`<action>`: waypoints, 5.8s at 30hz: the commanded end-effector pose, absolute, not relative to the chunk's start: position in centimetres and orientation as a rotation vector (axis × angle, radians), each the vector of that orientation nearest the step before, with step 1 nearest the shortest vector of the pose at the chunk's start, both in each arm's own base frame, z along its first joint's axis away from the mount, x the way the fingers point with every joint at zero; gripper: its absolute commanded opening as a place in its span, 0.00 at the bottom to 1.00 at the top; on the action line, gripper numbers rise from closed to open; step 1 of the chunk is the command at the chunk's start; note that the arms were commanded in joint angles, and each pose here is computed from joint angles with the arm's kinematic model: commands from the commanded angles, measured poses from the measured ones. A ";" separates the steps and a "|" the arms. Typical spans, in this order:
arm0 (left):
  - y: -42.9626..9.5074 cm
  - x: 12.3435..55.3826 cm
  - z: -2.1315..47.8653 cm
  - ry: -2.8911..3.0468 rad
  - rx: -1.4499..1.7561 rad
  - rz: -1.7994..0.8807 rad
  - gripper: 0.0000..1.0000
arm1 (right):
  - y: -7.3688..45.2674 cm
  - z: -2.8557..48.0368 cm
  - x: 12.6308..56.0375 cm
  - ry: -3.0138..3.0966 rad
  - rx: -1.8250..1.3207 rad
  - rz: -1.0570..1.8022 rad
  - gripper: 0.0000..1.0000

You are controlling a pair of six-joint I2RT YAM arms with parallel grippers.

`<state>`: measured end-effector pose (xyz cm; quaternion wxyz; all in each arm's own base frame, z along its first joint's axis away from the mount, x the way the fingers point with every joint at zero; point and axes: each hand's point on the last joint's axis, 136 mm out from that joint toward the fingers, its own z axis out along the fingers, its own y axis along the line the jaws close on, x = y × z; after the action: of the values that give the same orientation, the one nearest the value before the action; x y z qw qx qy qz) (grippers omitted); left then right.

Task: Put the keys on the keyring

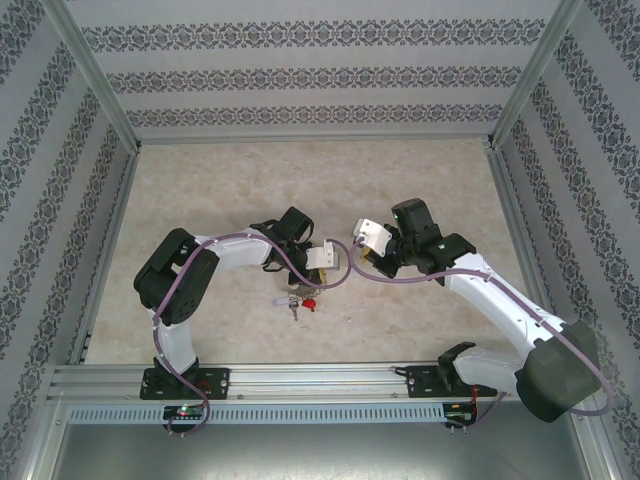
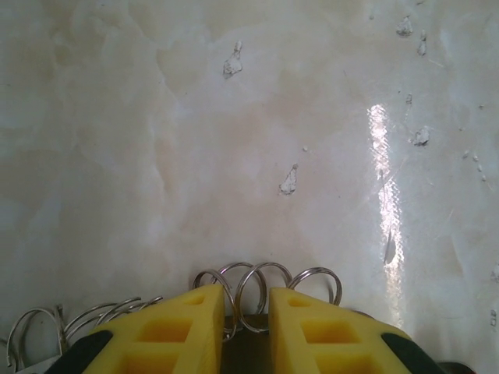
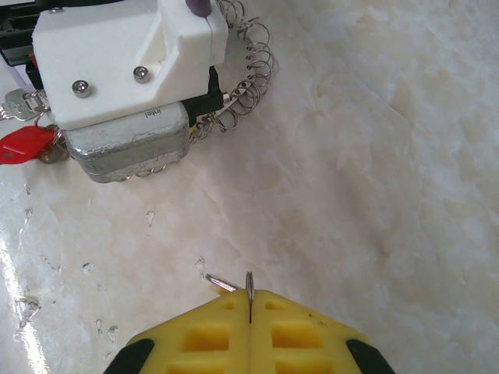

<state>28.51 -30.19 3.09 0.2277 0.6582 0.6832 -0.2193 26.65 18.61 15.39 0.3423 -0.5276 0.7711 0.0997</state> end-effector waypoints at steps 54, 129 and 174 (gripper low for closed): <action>-29.8 30.2 2.9 1.972 1.664 -0.611 0.00 | 18.2 15.4 26.3 2.002 -1.369 0.251 0.00; -27.3 21.9 23.4 1.059 1.628 -0.326 0.00 | 26.2 24.8 19.9 1.413 -1.508 0.543 0.00; -29.0 22.4 24.2 1.074 1.550 -0.345 0.00 | 29.4 21.9 19.8 1.509 -1.570 0.531 0.00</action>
<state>22.01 -27.99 21.84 0.5378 0.6827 0.4729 -0.1453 19.28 28.93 21.71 0.4273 -0.6507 0.5910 0.2116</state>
